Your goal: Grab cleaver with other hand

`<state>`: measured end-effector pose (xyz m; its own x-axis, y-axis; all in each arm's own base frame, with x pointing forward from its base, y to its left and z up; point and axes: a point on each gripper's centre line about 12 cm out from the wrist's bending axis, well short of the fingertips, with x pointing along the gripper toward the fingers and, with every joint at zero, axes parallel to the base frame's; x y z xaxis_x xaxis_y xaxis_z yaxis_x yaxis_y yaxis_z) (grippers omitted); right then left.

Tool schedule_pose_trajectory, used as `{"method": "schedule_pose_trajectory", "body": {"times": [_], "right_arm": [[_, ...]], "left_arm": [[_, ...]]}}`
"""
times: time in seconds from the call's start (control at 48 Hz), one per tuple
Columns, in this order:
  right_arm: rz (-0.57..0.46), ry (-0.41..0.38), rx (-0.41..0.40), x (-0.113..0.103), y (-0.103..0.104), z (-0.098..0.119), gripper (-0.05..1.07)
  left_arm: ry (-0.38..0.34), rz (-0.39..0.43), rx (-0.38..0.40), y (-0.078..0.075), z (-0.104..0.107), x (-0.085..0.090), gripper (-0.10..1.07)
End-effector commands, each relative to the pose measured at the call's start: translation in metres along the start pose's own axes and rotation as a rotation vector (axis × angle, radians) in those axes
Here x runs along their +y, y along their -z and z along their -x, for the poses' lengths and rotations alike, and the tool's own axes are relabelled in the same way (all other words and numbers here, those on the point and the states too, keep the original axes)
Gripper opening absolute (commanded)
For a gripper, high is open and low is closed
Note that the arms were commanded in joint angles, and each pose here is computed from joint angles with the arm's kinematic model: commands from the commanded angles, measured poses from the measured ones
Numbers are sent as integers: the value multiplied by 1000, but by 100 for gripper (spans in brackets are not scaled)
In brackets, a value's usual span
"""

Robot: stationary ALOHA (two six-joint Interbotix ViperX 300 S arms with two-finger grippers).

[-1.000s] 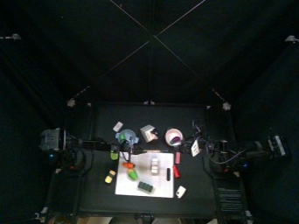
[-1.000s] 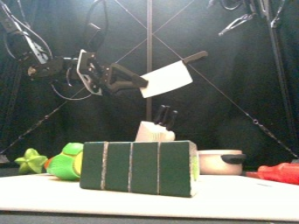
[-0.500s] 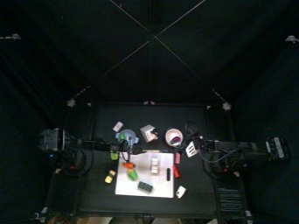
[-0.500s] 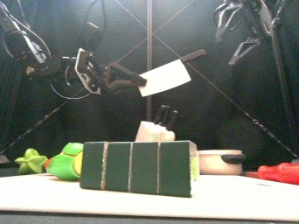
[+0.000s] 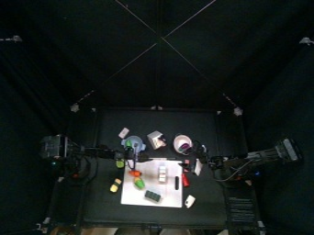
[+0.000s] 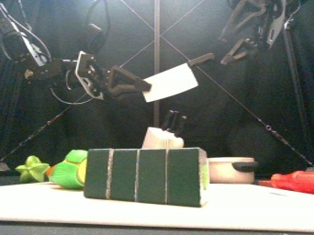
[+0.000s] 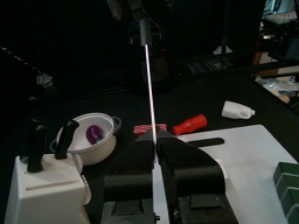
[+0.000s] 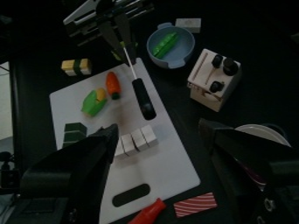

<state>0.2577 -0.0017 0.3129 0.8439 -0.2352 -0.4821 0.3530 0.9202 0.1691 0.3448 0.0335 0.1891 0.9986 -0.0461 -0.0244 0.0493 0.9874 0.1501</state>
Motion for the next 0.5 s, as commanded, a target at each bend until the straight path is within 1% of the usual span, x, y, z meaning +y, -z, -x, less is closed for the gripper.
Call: {"method": "schedule_pose_trajectory", "body": {"times": [0.0, 0.188, 0.354, 0.479], "right_arm": [[15, -4, -10, 3, -4, -2, 102], [48, 0, -4, 1, 3, -6, 102], [83, -34, -25, 5, 5, -11, 102], [107, -49, -21, 9, 8, -18, 102]], "left_arm": [[-2, -6, -33, -9, -1, 1, 36], [0, -7, -35, -10, -1, 0, 36], [1, -3, -31, -8, -1, 0, 36], [1, 6, -13, -6, -1, -1, 36]]}}
